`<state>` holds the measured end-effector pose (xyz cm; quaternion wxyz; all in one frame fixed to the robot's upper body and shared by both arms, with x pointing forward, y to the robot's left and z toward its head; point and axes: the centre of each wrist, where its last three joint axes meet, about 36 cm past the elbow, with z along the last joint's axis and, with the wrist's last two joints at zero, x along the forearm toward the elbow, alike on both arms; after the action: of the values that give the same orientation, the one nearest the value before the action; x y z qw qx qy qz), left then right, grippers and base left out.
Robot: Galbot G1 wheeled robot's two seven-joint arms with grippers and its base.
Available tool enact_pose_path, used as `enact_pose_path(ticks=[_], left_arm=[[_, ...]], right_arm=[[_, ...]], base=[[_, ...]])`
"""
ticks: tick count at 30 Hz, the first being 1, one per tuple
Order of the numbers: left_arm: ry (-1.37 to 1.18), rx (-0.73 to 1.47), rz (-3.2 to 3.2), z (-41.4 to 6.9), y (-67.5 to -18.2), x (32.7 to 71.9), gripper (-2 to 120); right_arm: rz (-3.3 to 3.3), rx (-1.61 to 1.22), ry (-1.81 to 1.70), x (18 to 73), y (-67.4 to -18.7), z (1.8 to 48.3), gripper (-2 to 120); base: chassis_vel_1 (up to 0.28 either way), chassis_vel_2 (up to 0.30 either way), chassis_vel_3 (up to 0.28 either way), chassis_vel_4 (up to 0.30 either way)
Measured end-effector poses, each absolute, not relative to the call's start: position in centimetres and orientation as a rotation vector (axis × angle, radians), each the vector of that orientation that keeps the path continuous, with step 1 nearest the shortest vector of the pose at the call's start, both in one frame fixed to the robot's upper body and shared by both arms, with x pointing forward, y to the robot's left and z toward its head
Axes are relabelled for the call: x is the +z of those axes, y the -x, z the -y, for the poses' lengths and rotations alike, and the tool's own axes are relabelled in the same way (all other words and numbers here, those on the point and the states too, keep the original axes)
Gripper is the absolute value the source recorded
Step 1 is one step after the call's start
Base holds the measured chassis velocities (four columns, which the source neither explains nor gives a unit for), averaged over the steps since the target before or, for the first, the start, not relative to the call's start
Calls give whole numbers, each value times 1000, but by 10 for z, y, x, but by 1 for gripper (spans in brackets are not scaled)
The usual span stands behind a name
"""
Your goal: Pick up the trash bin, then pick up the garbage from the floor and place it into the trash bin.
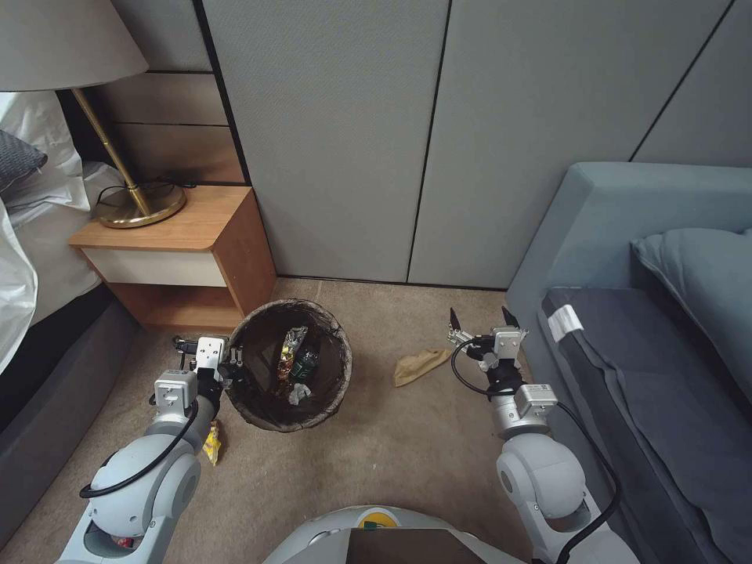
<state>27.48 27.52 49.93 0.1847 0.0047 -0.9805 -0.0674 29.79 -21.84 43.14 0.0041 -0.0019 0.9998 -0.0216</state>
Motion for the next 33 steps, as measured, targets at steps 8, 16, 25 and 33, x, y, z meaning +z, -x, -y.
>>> enact_pose_path(ticks=[8, 16, 25, 33], left_arm=[[-2, -185, 2772, -274, -272, 504, 3], [12, -176, 2774, -272, -270, 508, 3], [19, -175, 2776, -274, -269, 514, 3], [23, -173, 2775, -274, -268, 515, 3]], right_arm=[[-3302, 20, -48, 416, -318, 210, 100], [-3550, 228, -77, 366, -353, 207, 100], [-3678, 378, -125, 329, -390, 191, 100], [-3773, 561, -290, 306, -429, 180, 100]], base=[[-50, 45, 28, -48], [0, 0, 0, 0], [0, 0, 0, 0], [0, 0, 0, 0]])
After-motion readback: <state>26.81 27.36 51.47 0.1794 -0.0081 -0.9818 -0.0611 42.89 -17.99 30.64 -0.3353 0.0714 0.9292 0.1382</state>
